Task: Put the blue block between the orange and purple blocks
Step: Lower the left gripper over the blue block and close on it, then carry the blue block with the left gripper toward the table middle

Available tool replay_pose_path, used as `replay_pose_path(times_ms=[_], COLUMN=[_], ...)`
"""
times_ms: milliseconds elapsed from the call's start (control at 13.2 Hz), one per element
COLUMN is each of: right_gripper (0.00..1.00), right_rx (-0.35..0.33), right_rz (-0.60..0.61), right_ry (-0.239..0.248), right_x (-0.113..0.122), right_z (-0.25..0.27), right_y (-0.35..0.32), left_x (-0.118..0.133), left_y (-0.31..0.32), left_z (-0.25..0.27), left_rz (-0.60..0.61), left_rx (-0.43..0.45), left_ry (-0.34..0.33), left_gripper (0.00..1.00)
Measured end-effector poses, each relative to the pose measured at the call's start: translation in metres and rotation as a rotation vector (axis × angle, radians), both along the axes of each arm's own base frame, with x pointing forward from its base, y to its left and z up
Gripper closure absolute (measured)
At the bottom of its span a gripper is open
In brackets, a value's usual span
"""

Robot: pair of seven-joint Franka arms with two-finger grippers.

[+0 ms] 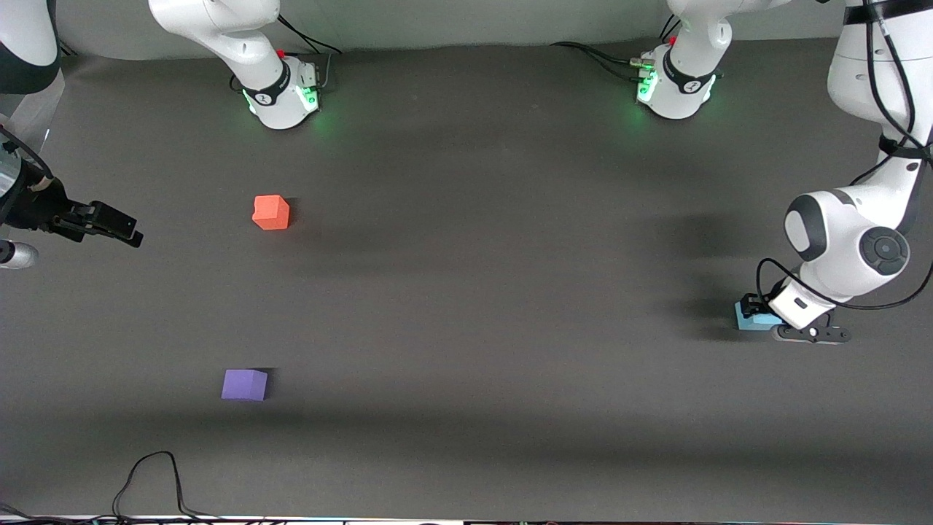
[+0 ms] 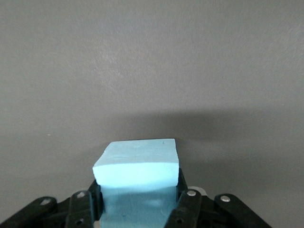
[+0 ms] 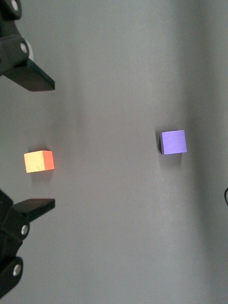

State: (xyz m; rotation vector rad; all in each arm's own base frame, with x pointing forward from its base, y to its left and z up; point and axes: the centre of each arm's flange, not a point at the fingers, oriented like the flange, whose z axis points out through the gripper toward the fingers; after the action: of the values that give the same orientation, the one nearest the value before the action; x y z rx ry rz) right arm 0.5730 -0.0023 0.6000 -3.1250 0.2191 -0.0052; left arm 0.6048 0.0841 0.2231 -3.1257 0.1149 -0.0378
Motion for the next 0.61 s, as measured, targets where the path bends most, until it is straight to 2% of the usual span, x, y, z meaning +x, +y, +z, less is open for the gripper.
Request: replay_pose_path(times_ms=[151, 303, 454, 605], right_gripper=[0.0, 0.0, 0.0, 0.0], right_rx=[0.0, 0.0, 0.0, 0.0], right_rz=[0.0, 0.0, 0.0, 0.0], right_ry=[0.0, 0.0, 0.0, 0.0], right_x=[0.0, 0.0, 0.0, 0.0], right_z=[0.0, 0.0, 0.0, 0.0], right_y=[0.0, 0.0, 0.0, 0.0], left_x=[0.015, 0.024, 0.022, 0.012], left_y=[-0.001, -0.016, -0.072, -0.164], left_z=[0.039, 0.086, 0.125, 0.15], left_rz=[0.015, 0.033, 0.066, 0.11], left_rx=[-0.01, -0.016, -0.021, -0.019], left_ry=[0.044, 0.05, 0.061, 0.076], left_gripper=[0.41, 0.41, 0.41, 0.41])
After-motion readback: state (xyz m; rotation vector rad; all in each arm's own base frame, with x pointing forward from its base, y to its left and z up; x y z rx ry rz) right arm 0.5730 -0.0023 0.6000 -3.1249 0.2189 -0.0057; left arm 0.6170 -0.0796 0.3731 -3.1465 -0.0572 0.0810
